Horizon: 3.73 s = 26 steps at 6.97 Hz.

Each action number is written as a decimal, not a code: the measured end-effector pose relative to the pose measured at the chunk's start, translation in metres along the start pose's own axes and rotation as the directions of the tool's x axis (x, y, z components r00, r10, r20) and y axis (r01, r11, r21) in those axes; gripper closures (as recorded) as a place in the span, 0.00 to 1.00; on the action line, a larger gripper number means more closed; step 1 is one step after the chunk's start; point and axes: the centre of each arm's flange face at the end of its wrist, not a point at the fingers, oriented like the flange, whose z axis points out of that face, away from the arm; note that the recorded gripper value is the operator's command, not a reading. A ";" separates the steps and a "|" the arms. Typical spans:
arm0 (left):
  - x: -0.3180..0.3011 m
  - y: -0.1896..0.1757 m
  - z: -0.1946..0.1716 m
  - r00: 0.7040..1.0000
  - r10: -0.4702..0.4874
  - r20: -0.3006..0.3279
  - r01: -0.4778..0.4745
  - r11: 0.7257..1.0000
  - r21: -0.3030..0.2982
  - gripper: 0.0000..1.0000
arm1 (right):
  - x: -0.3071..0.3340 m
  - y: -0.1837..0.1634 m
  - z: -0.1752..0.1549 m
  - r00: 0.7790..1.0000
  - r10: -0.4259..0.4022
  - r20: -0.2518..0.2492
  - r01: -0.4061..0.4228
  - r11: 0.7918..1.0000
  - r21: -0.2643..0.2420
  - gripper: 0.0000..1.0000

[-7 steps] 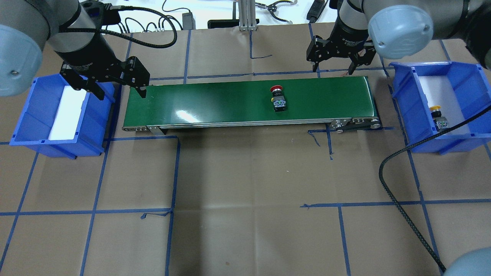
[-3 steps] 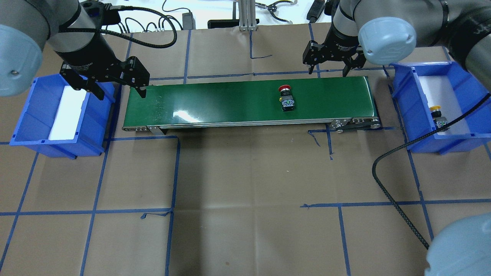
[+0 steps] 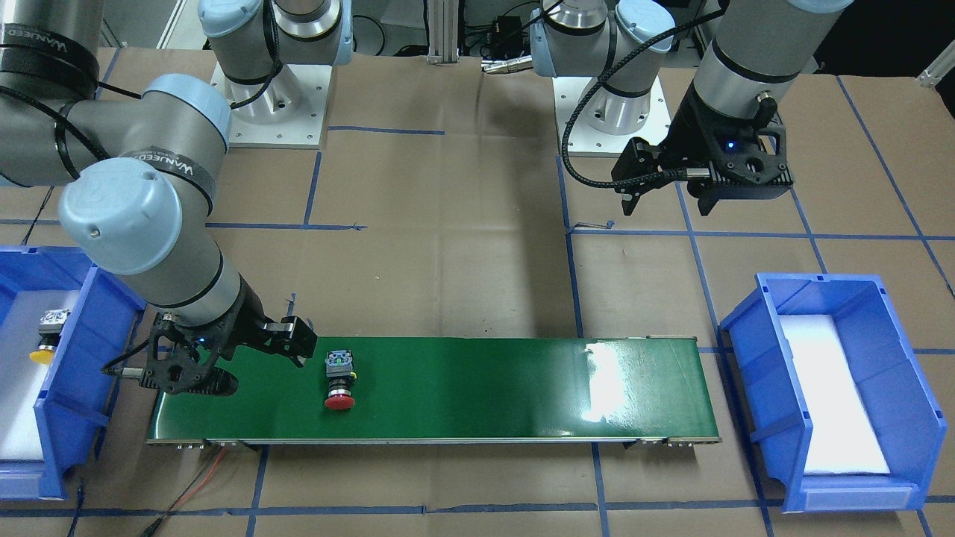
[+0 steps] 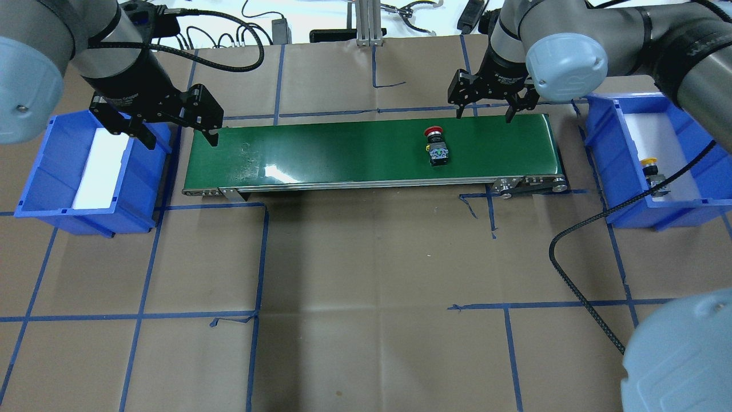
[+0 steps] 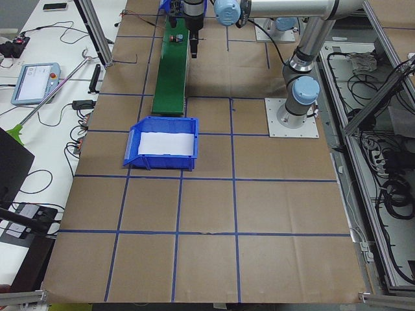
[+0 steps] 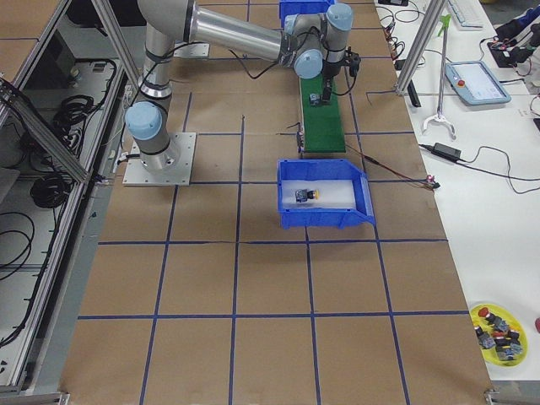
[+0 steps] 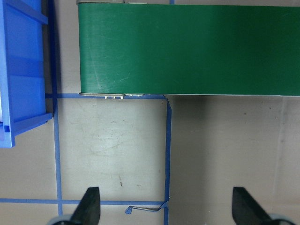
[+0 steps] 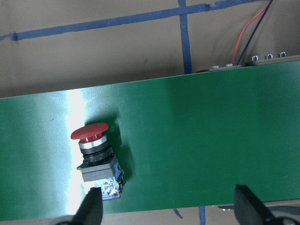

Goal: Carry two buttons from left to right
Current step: 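Move the right gripper over the red button and close on it, then lift the red button with the right gripper and carry it to the bin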

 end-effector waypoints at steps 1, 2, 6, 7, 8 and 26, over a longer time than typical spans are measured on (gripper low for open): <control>0.000 0.000 0.000 1.000 0.000 0.000 0.000 1.000 0.000 0.00 | 0.000 -0.001 0.004 1.000 0.001 -0.001 -0.001 1.000 -0.007 0.01; 0.000 0.000 0.000 1.000 0.000 0.000 0.000 1.000 0.001 0.00 | 0.000 -0.002 0.008 1.000 0.002 -0.002 -0.002 1.000 -0.014 0.01; 0.000 0.000 -0.001 1.000 0.000 -0.001 0.000 1.000 0.002 0.00 | 0.002 0.003 0.035 1.000 0.005 -0.009 -0.005 0.998 -0.062 0.01; 0.000 0.000 -0.001 1.000 0.000 -0.001 0.000 1.000 0.003 0.00 | 0.003 0.004 0.044 1.000 0.005 -0.011 -0.006 0.997 -0.079 0.01; 0.000 0.000 -0.001 1.000 -0.001 -0.001 0.001 1.000 0.003 0.00 | 0.004 0.002 0.056 1.000 0.003 -0.012 -0.004 0.996 -0.089 0.01; -0.001 -0.002 -0.004 1.000 -0.001 -0.001 0.001 1.000 0.008 0.00 | 0.297 -0.056 -0.068 0.938 -0.334 -0.090 0.332 0.943 -0.039 0.97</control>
